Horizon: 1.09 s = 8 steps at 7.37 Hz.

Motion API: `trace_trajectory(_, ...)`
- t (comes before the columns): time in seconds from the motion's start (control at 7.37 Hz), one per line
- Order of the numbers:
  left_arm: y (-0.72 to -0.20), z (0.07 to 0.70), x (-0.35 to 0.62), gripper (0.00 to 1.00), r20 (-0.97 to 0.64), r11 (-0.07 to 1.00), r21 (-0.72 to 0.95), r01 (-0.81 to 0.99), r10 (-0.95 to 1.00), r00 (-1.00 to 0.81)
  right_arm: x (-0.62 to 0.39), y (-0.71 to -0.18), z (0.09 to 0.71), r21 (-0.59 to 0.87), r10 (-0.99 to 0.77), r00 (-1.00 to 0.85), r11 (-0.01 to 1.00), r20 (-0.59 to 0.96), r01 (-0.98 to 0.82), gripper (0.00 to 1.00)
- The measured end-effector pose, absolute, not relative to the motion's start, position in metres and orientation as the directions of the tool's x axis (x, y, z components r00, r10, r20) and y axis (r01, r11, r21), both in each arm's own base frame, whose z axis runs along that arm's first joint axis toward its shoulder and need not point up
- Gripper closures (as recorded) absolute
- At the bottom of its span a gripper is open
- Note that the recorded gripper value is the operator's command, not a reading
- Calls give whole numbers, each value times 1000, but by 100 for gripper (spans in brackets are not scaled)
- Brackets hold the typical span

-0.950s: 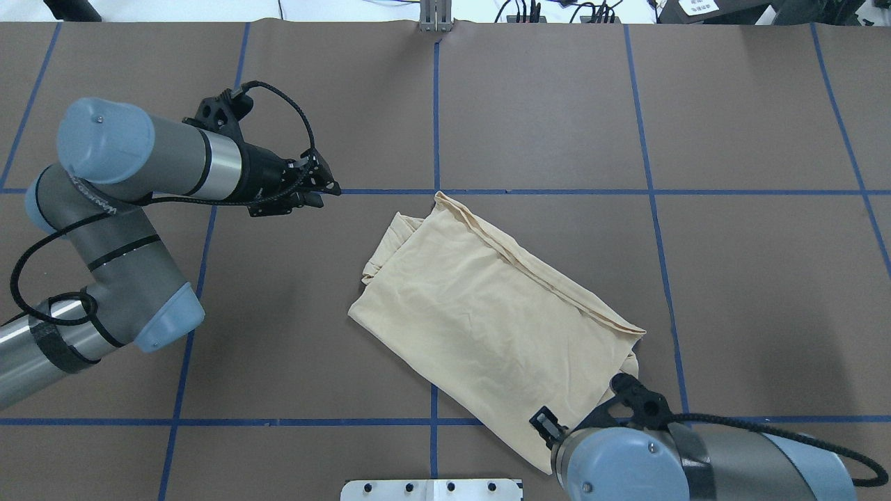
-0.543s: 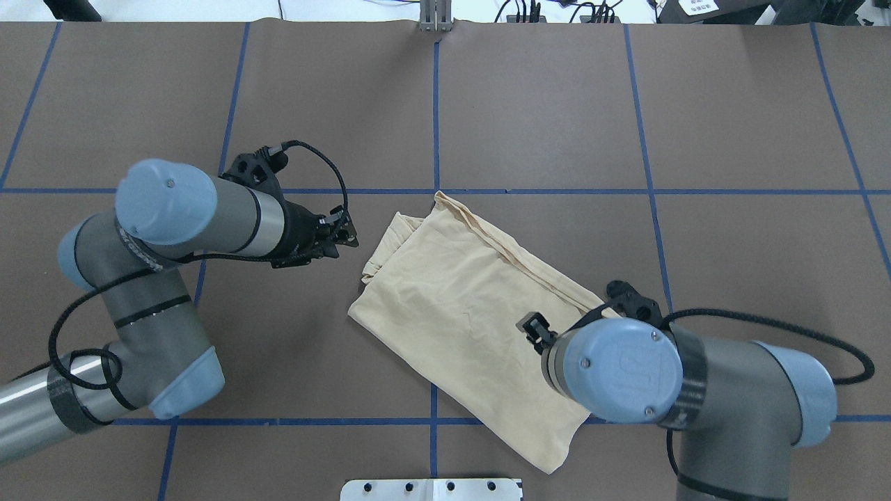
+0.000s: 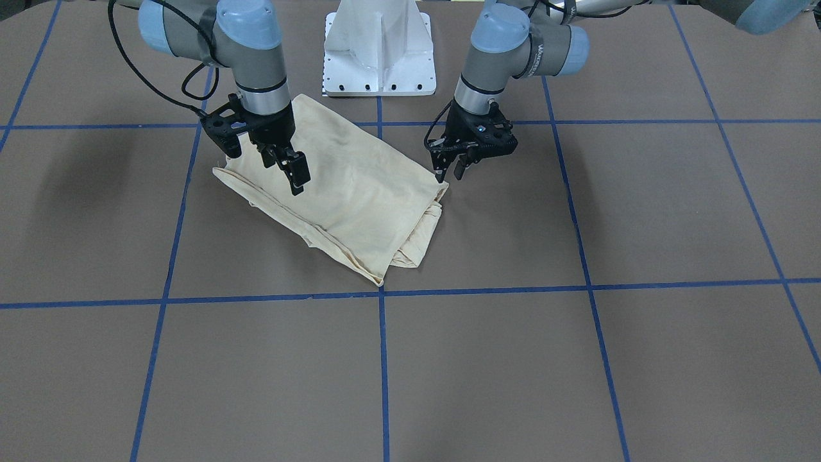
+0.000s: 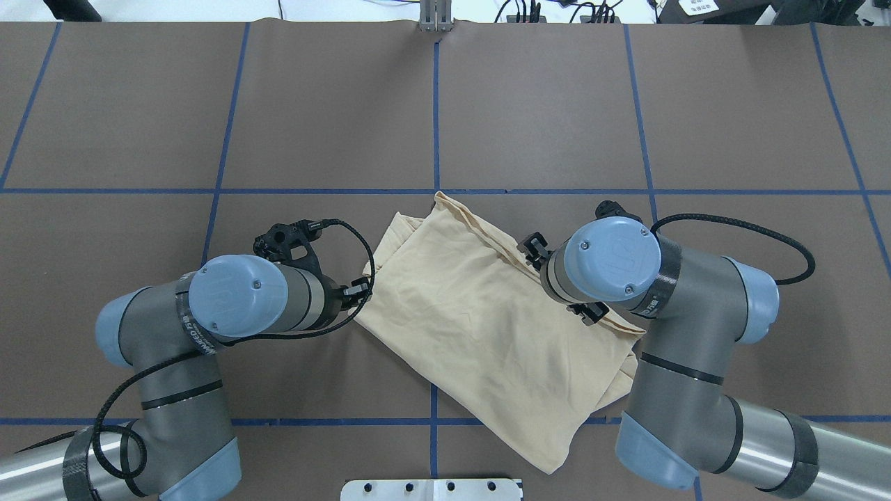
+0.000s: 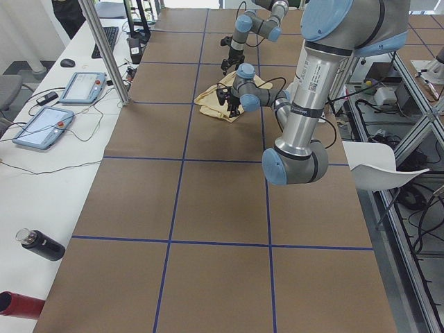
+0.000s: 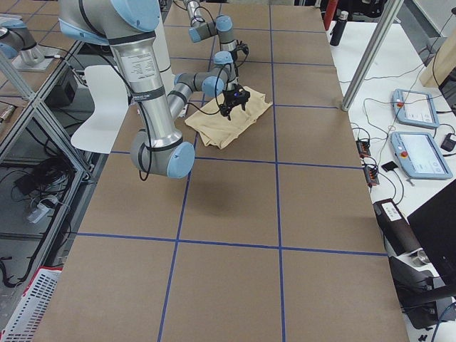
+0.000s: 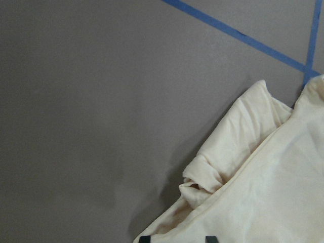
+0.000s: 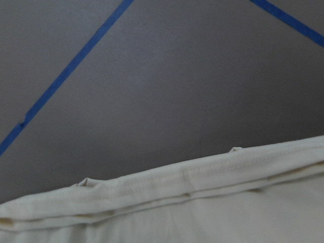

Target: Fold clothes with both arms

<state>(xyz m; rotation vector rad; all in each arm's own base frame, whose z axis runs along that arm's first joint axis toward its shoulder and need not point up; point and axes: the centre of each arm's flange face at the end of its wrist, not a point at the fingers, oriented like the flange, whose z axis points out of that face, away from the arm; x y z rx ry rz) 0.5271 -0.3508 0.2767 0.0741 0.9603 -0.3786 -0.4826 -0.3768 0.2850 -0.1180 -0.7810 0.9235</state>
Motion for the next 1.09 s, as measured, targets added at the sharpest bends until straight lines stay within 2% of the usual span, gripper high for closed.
trace_trajectory(0.95,-350,290,553,52,-809,940,-74,332,-251,531,-485,-397,304,-383,738,383,636,556,-670,0)
trace_trajectory(1.09,-352,294,557,69,-814,940,-72,334,-249,525,-485,-396,304,-383,738,383,636,556,-670,0)
